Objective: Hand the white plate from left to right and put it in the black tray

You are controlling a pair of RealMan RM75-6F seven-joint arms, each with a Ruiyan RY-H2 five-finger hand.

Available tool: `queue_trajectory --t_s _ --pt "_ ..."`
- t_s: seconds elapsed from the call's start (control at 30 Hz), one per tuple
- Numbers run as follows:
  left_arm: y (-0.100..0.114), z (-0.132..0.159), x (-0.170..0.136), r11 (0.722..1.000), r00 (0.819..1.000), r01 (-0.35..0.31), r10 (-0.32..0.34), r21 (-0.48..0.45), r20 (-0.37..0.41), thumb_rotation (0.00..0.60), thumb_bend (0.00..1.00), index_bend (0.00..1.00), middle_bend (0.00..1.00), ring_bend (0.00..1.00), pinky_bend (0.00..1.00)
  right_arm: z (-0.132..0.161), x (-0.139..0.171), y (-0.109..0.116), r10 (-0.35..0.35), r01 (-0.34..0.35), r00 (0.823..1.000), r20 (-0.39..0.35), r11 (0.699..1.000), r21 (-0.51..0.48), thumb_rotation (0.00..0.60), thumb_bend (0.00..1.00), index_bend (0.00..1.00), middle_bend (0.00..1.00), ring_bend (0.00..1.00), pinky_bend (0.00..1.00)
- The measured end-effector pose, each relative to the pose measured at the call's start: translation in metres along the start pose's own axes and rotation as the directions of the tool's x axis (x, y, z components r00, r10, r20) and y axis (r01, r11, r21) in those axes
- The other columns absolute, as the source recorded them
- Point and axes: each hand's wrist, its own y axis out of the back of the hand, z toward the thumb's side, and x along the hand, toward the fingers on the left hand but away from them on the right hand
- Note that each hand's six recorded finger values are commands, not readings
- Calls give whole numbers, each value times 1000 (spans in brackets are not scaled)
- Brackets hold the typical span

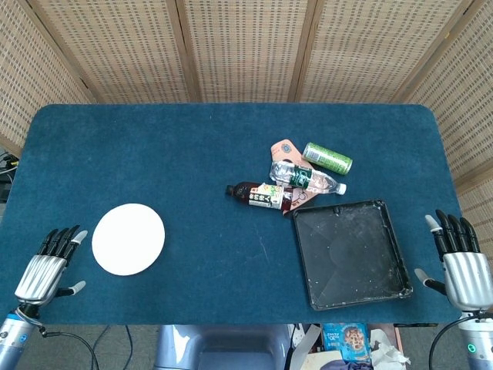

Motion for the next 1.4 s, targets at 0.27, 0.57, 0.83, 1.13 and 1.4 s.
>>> queue_trajectory --t_s 0.27,0.57,0.83,1.13,1.4 --pt "-32 3 11 999 999 41 -41 -25 32 600 62 61 0 0 0 0 0 1 5 -5 1000 2 1000 -4 600 0 0 0 0 0" --pt "-45 12 32 999 998 47 -47 -8 53 600 155 230 0 0 0 -2 -1 2 7 -7 1000 9 1000 -11 600 0 0 0 0 0" --pt "-50 17 41 999 997 52 -52 6 63 600 165 277 0 0 0 -2 -1 1 8 -7 1000 5 1000 -11 600 0 0 0 0 0" --pt "-49 18 46 999 996 49 -49 -4 68 600 300 392 0 0 0 -3 -2 1 9 -9 1000 6 1000 -16 600 0 0 0 0 0" --pt "-44 20 53 998 996 57 -57 13 72 600 319 418 0 0 0 -3 -2 1 12 -12 1000 7 1000 -16 600 0 0 0 0 0"
